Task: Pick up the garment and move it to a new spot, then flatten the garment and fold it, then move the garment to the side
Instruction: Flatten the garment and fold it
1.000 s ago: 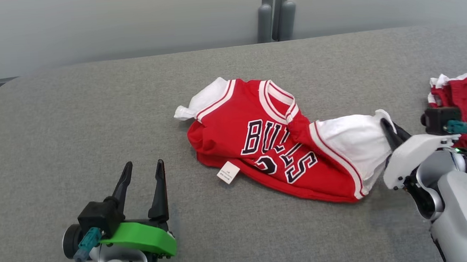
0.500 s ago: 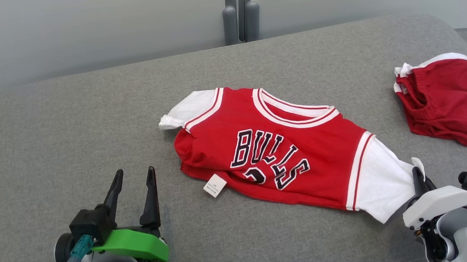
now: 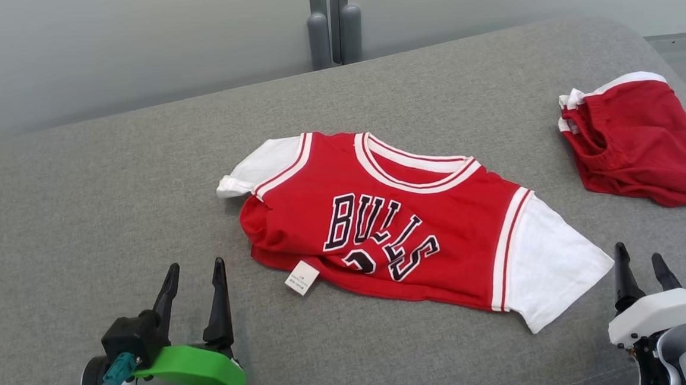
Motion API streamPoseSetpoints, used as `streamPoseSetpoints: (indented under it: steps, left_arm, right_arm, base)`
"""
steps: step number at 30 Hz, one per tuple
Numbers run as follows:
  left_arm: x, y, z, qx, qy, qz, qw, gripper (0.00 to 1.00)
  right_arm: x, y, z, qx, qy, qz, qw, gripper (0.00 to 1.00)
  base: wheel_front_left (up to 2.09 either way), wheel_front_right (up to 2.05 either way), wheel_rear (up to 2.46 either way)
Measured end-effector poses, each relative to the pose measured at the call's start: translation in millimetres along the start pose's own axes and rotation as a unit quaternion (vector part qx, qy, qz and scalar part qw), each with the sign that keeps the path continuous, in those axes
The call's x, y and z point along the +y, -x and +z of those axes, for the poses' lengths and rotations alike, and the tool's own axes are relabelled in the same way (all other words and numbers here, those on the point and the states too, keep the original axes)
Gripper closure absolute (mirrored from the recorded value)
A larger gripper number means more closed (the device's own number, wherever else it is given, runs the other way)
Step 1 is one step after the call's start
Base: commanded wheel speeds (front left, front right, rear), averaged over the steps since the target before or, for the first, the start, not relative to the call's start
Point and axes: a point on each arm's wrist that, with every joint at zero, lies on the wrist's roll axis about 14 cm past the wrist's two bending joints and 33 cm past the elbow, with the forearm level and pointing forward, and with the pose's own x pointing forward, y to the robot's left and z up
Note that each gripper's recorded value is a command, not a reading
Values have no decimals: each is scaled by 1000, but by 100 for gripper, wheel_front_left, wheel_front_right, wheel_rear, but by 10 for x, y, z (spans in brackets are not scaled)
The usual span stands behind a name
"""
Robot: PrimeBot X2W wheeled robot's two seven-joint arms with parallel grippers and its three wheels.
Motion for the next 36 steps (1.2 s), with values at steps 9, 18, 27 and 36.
streamPoseSetpoints:
  steps: [9, 18, 27, 36]
  left_arm:
    - [-264, -162, -122, 28, -7, -51, 998, 0]
    - [-651, -403, -365, 96, -15, -116, 988, 0]
    - [-598, -580, -583, 140, -32, -124, 982, 71]
    - [-603, -820, -303, 82, -60, -127, 987, 100]
  right_arm:
    - [207, 96, 439, -74, 26, 45, 996, 0]
    - [312, 185, 579, -87, 31, 59, 994, 0]
    - [268, 183, 564, -83, 31, 48, 995, 0]
    - [255, 167, 565, -84, 33, 44, 995, 0]
  base:
    - [0, 0, 0]
    - [0, 0, 0]
    - [0, 0, 0]
    - [0, 0, 0]
